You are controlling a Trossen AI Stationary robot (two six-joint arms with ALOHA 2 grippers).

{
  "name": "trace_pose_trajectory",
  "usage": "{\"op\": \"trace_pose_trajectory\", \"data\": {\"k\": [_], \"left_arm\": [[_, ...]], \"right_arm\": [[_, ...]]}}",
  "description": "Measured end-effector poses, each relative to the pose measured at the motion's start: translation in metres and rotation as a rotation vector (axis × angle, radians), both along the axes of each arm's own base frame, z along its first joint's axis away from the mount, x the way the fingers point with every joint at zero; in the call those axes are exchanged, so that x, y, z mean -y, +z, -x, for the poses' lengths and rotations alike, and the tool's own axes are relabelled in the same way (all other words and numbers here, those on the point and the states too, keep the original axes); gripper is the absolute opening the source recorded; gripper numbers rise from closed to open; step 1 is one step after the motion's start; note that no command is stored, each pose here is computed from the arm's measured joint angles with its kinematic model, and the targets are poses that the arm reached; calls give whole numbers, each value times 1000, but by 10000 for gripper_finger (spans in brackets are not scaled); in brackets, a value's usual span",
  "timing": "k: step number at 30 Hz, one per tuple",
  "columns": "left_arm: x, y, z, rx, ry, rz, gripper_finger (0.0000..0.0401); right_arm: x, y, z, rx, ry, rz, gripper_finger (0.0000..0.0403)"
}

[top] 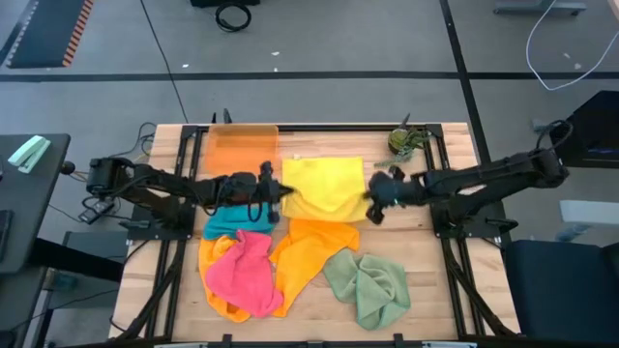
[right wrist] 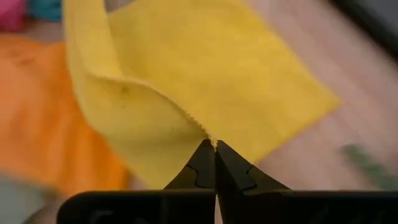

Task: Fold microfiber towels
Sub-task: Fold the yellow towel

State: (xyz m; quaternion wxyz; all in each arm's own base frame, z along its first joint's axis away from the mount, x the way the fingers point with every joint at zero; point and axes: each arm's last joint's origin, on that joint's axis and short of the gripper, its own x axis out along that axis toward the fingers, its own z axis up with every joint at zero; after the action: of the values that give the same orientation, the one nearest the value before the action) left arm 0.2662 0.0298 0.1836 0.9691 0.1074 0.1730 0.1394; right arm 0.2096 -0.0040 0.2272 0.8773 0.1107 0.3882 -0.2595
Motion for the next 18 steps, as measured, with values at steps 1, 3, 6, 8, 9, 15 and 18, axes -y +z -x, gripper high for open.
{"op": "trace_pose_trajectory", "data": {"k": [1, 3, 6, 8, 9, 15, 18], "left_arm": [[-5, -1, 1, -16, 47, -25, 8], [-16, -3, 4, -50, 115, -41, 6], [-29, -5, 7, -72, 169, -44, 5], [-37, -4, 9, -71, 193, -61, 8], [-40, -4, 10, -71, 203, -68, 9], [-58, -4, 15, -88, 263, -80, 5], [-63, -4, 17, -83, 271, -75, 17]], "right_arm": [[9, 0, 0, -8, -28, 6, 2], [29, -2, 1, -33, -86, 4, 2], [55, -7, -1, -50, -140, 11, 2], [72, -10, -5, -33, -151, 7, 2], [80, -12, -6, -26, -155, 2, 2], [115, -30, -12, -24, -158, -36, 2], [125, -38, -14, -31, -157, -46, 2]]}}
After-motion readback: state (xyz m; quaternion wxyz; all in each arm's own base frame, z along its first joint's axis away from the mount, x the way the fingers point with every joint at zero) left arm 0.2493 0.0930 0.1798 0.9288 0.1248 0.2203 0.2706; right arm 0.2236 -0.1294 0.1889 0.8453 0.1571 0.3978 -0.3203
